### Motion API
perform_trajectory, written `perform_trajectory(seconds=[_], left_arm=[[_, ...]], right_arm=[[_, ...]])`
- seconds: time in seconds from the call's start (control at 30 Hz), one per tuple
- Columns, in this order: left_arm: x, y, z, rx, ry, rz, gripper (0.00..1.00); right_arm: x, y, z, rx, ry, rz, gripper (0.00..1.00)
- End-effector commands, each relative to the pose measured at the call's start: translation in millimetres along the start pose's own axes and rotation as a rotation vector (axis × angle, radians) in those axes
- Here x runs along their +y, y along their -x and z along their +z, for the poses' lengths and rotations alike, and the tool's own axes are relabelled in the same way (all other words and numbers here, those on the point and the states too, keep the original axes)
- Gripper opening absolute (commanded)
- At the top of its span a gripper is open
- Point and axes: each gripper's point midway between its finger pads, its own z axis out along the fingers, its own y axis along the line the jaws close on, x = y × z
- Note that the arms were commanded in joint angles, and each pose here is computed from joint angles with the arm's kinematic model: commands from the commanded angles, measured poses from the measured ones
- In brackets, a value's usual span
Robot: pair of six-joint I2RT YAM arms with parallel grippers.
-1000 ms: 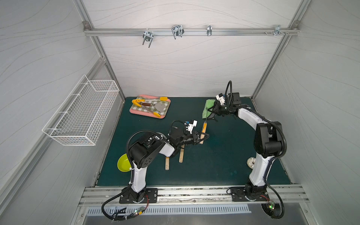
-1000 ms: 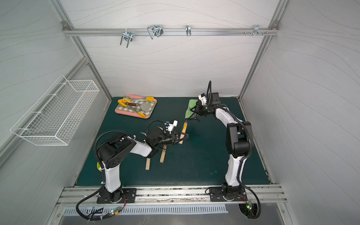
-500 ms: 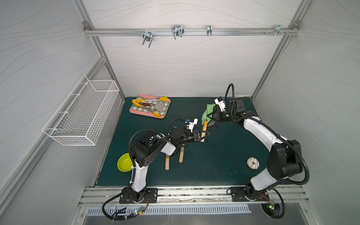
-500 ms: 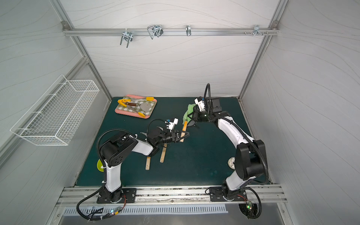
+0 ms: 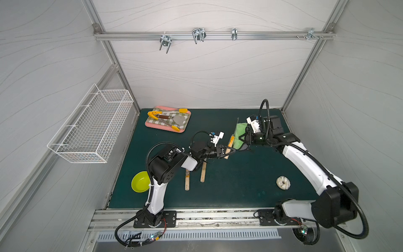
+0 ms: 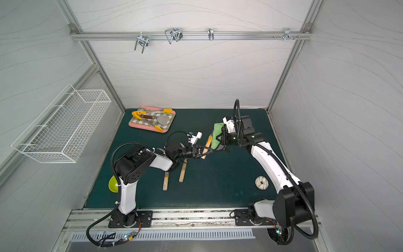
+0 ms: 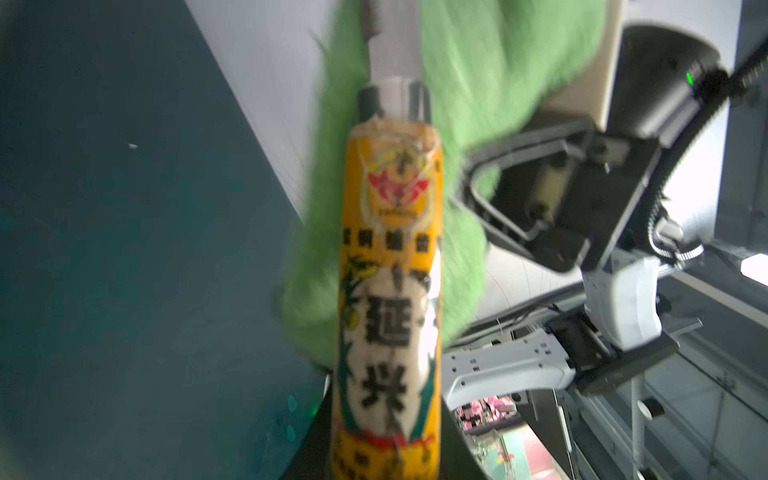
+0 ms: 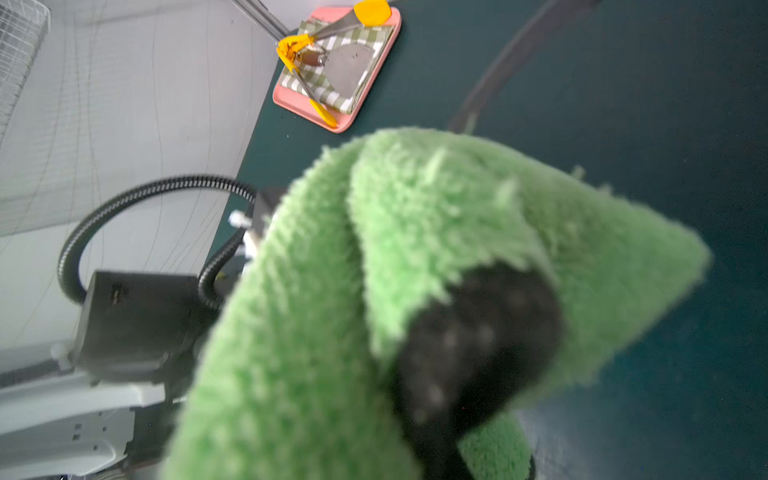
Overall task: Wipe small sickles with rags
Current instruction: Wipe the small sickle.
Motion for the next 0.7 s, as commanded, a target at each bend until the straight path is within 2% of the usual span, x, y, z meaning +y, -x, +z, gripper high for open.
perform_trajectory(seconds=[0.0, 0.2, 0.67], left_arm=[[13, 19, -2, -0.028, 0.057, -0.016, 0.00], [25, 22, -2, 0.019, 0.187, 0.031, 0.00], [80, 47, -11, 0.180, 0.674, 0.192, 0.00]], right_arm=[[-18, -31, -4, 0.097, -0.107, 0.037, 0.05], [-40, -35, -3, 0.094, -0.136, 0.112, 0.05], [-71, -45, 0, 0.106, -0.187, 0.170, 0.07]])
